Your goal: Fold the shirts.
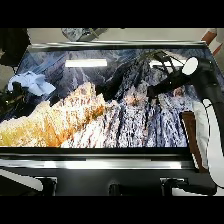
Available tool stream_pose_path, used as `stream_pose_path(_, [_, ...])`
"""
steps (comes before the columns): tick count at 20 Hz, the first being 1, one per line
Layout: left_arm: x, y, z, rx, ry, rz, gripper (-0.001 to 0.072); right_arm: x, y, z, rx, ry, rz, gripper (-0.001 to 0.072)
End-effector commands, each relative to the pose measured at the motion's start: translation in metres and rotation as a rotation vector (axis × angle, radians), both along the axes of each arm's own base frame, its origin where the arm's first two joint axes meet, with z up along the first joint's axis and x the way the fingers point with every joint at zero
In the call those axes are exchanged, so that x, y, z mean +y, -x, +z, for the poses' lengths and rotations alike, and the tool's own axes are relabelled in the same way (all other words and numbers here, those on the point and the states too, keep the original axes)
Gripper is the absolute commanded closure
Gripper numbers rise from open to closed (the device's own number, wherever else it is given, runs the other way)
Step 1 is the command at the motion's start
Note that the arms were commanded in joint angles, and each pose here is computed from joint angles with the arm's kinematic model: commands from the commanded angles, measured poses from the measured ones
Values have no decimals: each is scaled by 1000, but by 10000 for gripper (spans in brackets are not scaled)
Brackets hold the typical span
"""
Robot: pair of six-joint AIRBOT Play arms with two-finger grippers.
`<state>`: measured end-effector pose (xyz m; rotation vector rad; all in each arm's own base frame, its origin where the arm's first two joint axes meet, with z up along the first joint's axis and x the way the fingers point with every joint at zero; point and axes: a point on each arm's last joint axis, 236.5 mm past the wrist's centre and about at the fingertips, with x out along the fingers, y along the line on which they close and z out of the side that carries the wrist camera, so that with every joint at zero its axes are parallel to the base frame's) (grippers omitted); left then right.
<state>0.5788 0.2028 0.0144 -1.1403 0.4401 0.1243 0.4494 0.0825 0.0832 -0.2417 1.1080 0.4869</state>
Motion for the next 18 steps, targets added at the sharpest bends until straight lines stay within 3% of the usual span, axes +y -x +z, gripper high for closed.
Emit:
stream_pose_path(1, [-49,11,123,-214,-250,-187,683,-29,8,21,-53,131,-2,40])
stream_pose_path(5, [-161,83,280,-459,-497,-427,683,-40,33,95,-222,162,-25,41])
stream_pose_path(7, [-218,121,319,-498,-550,-501,683,-42,57,126,-274,154,-34,42])
stream_pose_path(10, [-310,182,321,-477,-554,-730,683,-44,102,154,-286,153,-34,43])
stream_pose_path(14, [-421,257,267,-386,-464,-1146,683,-49,163,159,-193,167,-15,44])
stream_pose_path(18, [-515,313,184,-247,-339,-1470,682,-51,195,154,-105,175,-12,44])
